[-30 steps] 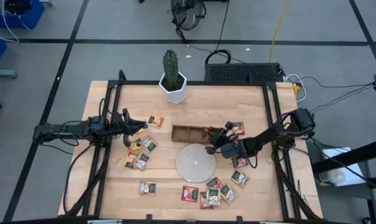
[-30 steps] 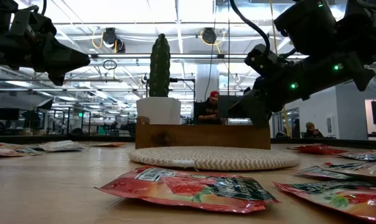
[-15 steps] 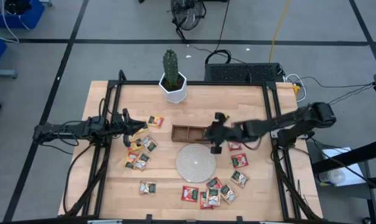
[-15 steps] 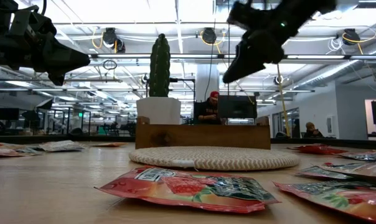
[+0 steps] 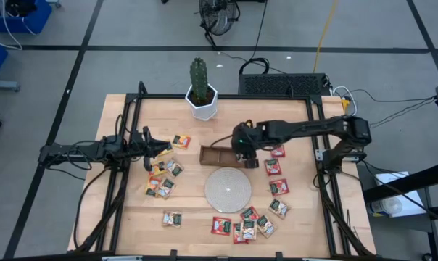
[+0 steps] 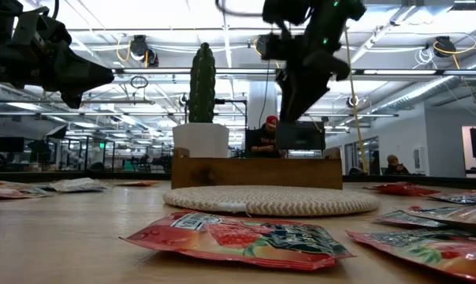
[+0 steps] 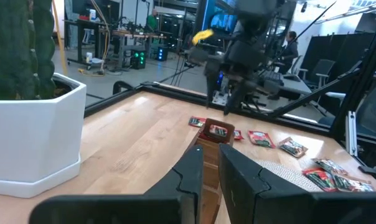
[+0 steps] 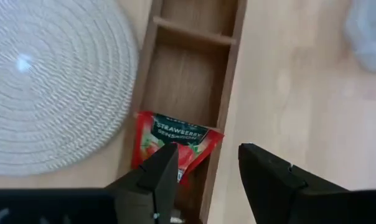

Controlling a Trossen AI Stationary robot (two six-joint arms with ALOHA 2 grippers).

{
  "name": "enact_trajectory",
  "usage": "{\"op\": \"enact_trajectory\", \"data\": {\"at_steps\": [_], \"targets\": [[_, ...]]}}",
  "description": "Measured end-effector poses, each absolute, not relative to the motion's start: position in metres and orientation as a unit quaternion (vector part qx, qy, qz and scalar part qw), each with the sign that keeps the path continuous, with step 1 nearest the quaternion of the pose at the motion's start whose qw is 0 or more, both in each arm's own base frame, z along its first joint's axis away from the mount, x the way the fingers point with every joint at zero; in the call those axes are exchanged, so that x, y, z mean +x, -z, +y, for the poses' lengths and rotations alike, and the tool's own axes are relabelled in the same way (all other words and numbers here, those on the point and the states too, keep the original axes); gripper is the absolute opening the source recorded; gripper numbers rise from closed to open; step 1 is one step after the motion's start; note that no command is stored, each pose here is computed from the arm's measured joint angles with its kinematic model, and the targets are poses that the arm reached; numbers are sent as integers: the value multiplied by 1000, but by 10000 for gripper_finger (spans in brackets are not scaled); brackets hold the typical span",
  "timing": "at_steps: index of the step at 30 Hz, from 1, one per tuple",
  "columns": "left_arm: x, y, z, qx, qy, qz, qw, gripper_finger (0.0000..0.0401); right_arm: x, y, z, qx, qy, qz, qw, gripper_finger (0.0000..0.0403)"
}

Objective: Pick & Place Tea
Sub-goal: Put the red tea bag into the right section of the wooden organizer

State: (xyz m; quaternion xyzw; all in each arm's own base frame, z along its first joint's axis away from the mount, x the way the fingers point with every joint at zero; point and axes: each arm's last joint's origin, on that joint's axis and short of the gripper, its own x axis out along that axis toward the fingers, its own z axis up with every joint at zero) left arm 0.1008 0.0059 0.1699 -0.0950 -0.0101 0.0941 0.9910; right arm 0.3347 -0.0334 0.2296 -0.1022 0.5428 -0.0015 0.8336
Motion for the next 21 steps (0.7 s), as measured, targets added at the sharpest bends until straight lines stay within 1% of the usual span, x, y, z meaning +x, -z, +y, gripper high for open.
{"op": "enact_trajectory", "data": {"at_steps": [9,21], "targets": [[101,-170,6,-95,-94,-10,991,51,347,-201,-48,-112,-19,563,819,157],[101,-170,6,-95,-94,-10,991,51,349,-198,-65,-83,-45,547,832,157]]}}
